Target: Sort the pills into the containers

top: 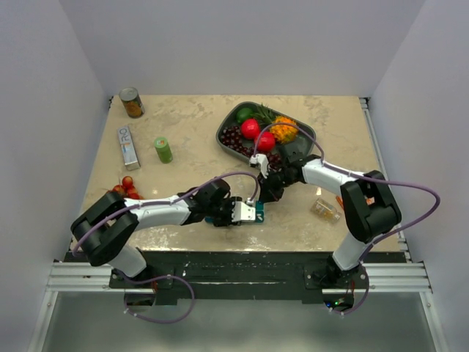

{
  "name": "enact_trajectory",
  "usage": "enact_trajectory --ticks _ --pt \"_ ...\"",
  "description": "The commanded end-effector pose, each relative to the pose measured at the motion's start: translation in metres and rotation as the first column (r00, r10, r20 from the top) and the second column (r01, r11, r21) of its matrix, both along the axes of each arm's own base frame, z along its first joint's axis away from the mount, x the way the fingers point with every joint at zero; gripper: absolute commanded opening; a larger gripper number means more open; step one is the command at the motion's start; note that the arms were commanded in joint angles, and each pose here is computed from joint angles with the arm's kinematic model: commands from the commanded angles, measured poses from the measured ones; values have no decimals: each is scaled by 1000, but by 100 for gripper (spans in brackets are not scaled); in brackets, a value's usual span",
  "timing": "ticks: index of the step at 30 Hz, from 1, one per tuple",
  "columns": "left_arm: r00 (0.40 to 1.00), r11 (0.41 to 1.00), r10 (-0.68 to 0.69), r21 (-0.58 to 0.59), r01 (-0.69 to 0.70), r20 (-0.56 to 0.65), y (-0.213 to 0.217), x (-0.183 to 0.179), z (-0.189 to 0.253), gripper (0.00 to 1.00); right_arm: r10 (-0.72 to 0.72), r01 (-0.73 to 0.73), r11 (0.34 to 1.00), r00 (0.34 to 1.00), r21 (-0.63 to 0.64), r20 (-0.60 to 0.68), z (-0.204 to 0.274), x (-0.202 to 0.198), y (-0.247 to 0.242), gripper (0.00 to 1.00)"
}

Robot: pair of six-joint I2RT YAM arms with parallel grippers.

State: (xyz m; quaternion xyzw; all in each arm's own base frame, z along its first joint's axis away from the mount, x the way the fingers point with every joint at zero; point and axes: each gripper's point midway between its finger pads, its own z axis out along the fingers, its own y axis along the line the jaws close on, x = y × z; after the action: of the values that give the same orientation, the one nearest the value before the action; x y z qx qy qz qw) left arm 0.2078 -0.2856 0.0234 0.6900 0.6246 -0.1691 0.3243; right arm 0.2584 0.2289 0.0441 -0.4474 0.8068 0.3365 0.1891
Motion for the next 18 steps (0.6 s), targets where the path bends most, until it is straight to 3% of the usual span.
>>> enact_trajectory --ticks 1,7,13,18 --pt "999 999 -34 6 34 -27 -7 -4 -4 4 157 -161 984 986 79 48 30 -17 9 0" --pt "999 1000 -7 22 8 -46 -7 -2 -6 4 205 -205 979 978 11 -30 12 -32 6 0" --pt "998 999 16 50 -12 -66 -5 0 -11 2 213 -237 960 964 -147 -163 -28 -43 -7 0" --pt "997 999 19 48 -16 -68 -6 1 -11 2 214 -227 965 971 -128 -107 -15 -34 -2 0"
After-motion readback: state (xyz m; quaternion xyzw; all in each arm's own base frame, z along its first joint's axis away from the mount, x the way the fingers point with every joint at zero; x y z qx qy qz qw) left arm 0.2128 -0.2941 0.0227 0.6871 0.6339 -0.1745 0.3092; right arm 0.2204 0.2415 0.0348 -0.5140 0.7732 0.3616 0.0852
